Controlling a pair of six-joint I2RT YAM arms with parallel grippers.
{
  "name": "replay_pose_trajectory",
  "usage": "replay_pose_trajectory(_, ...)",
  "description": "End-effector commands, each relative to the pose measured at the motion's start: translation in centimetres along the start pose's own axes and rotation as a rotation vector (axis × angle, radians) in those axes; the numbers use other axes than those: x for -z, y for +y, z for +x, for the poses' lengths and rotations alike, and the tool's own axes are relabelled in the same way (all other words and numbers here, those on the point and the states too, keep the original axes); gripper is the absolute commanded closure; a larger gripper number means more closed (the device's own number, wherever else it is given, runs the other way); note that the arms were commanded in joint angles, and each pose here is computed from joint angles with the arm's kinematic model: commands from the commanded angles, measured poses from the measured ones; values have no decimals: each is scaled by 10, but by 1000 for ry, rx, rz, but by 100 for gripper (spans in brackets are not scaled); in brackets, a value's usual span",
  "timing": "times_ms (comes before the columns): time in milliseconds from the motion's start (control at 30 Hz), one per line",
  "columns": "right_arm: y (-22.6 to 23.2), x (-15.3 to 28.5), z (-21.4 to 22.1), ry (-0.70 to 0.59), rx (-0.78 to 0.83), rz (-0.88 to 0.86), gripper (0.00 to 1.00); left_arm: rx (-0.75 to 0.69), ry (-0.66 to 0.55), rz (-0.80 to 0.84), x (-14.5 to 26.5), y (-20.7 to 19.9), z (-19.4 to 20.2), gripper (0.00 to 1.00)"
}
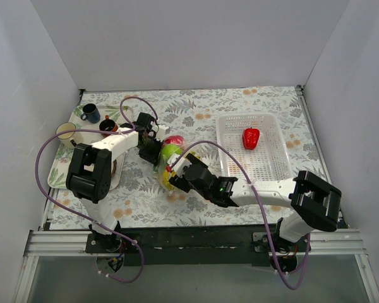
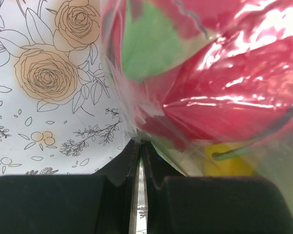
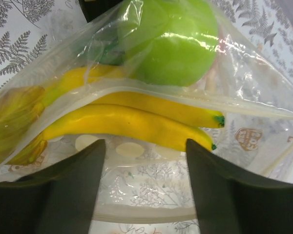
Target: Open the zip-top bag and remove the fake food
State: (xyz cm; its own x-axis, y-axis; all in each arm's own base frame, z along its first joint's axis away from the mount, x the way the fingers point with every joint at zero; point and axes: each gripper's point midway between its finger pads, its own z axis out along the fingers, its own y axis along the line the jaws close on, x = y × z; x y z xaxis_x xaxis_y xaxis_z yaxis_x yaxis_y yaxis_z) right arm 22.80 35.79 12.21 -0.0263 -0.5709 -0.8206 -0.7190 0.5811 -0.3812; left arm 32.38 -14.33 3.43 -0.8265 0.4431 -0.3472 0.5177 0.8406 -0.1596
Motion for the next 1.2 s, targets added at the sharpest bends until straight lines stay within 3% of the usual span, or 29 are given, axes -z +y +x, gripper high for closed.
replay_pose_trajectory(0,9,-6,16,11,-26,-19,16,2,1,21,0,-6,-3,100)
replay_pose_trajectory(200,29,-18,15,-25,-61,-94,4,23,-36,100,25,-24,-24,100)
replay_pose_trajectory(400,33,-16,-11,-133,-121,-126,3,37,-81,253,63,-57,-47,100)
replay_pose_trajectory(667,20,-11,3,-123,-114,-62,2,-56,-219,483,147,-108,-87,100)
replay_pose_trajectory(1000,14,-6,22,-97,-79,-32,3,-189,-202,635,177,-136,-64,100)
replay_pose_trajectory(1167,5,-3,36,-67,-66,22,3,-243,-280,669,207,-147,-77,100)
